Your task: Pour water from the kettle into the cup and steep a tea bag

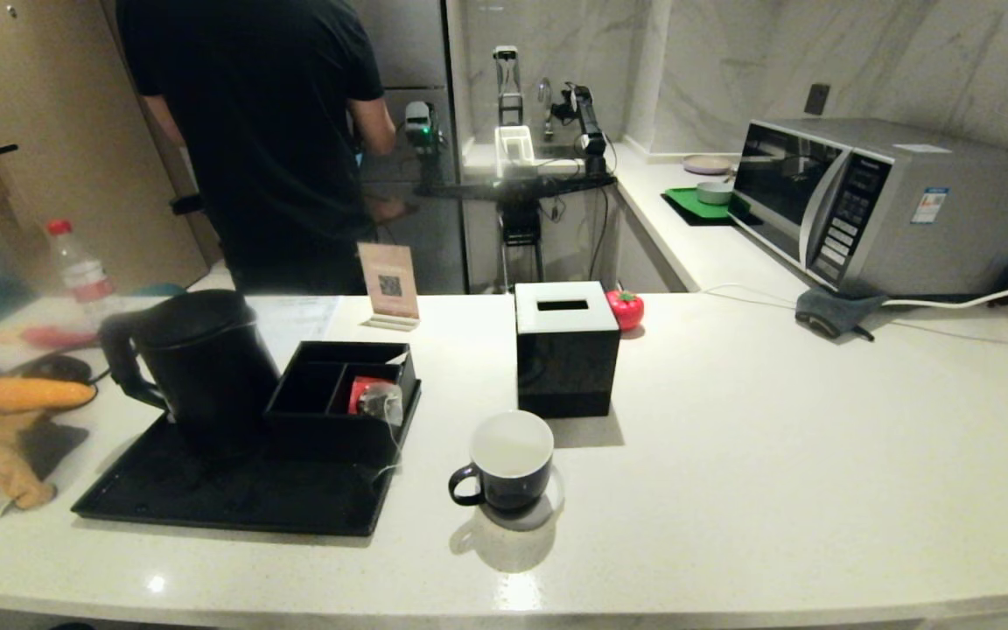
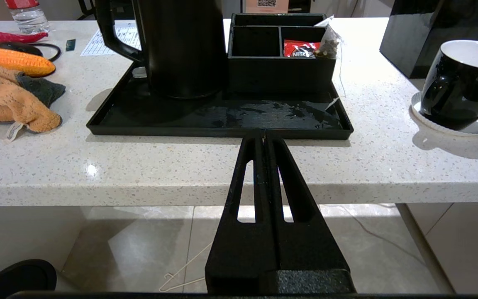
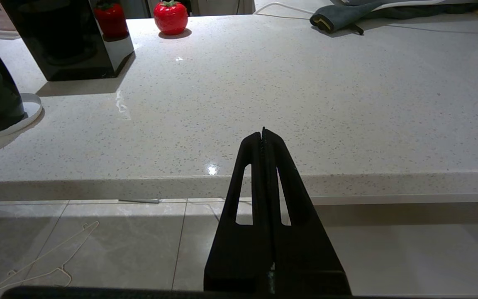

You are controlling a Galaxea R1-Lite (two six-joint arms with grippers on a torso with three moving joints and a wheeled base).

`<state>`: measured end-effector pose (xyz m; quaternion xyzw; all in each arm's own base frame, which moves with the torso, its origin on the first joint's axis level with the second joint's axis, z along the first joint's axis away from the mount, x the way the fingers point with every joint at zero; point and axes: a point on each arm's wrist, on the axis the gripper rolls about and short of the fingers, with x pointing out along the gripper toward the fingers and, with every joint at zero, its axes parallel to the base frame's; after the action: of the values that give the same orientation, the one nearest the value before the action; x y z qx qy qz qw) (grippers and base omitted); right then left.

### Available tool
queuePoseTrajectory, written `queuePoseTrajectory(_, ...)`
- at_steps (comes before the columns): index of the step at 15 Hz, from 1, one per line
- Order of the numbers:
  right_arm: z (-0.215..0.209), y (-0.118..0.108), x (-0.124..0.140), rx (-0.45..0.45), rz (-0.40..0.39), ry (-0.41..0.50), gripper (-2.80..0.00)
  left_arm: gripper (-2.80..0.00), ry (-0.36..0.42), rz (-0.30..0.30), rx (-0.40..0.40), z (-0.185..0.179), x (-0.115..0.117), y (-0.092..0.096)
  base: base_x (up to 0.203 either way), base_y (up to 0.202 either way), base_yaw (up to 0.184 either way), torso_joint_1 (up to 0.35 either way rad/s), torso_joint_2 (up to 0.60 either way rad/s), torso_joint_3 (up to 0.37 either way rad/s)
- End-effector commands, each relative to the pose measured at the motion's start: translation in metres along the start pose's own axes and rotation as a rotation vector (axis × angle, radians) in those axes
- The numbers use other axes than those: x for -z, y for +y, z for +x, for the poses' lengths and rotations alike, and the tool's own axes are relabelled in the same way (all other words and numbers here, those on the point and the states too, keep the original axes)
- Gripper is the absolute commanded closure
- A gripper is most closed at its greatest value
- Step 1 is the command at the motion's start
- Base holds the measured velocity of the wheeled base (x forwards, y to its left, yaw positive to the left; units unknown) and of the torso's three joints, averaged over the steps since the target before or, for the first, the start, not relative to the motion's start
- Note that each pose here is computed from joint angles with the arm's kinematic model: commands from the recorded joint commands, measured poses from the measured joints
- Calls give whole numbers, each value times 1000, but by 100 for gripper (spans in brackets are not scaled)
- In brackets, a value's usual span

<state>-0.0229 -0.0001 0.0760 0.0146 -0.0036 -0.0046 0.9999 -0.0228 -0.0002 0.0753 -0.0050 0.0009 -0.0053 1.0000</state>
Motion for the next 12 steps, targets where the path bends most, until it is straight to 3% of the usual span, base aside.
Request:
queuePoseTrajectory(1,0,0,0,0,0,1,0,0,0,-1,0,0,0,0,0,0,0,0,0,0)
queuePoseTrajectory(12,0,0,0,0,0,1,0,0,-2,-18,-2,0,0,0,0,0,0,0,0,0)
